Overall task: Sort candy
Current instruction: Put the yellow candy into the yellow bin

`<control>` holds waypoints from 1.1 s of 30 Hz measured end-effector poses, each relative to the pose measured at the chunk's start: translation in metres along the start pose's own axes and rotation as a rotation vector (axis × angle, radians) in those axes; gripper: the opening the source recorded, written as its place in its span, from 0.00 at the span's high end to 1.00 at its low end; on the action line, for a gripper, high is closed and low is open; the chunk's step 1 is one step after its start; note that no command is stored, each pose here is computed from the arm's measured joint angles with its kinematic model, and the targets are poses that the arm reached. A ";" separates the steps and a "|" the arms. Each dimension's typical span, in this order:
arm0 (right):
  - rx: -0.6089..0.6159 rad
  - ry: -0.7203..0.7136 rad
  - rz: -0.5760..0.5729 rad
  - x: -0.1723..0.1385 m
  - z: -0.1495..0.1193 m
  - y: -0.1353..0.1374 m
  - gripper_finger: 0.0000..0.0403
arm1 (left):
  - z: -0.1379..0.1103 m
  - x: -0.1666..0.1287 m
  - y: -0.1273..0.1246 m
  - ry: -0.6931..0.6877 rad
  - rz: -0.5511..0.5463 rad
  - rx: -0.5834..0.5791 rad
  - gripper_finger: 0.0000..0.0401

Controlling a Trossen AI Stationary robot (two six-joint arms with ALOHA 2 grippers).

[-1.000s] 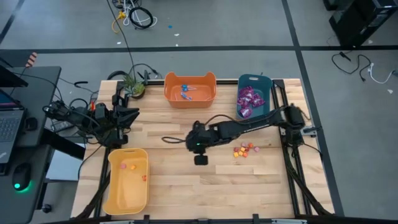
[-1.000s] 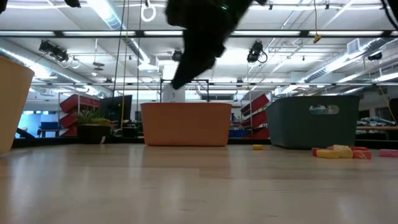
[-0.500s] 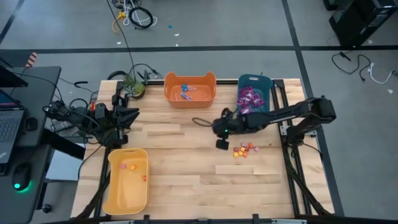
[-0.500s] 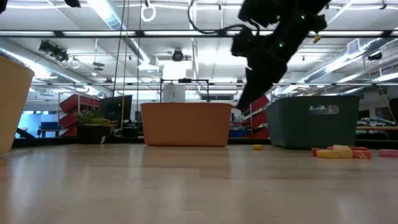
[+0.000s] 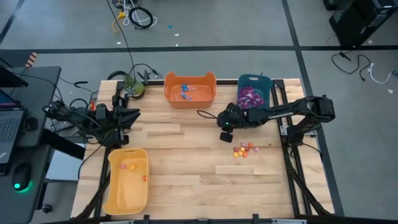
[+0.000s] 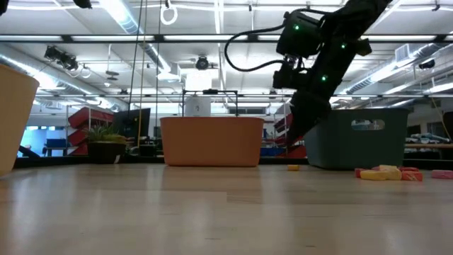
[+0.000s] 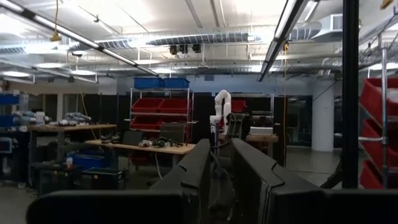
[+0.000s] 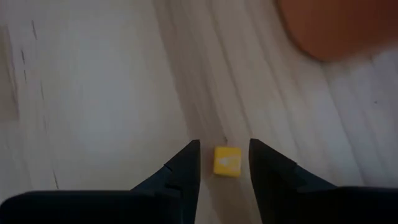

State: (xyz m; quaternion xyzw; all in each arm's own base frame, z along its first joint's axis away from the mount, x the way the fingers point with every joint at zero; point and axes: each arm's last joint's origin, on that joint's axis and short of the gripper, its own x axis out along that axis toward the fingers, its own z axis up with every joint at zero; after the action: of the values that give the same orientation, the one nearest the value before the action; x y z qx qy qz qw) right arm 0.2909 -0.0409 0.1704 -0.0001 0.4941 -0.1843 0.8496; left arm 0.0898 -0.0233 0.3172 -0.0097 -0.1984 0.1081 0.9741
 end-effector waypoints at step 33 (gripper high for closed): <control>-0.094 0.148 -0.019 0.003 -0.017 0.019 0.58 | 0.000 0.000 0.000 -0.003 0.008 0.026 0.83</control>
State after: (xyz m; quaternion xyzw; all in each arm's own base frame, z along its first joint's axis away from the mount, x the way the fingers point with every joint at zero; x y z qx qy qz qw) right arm 0.2835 -0.0211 0.1556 -0.0311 0.5637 -0.1683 0.8081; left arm 0.0895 -0.0230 0.3176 0.0023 -0.1983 0.1146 0.9734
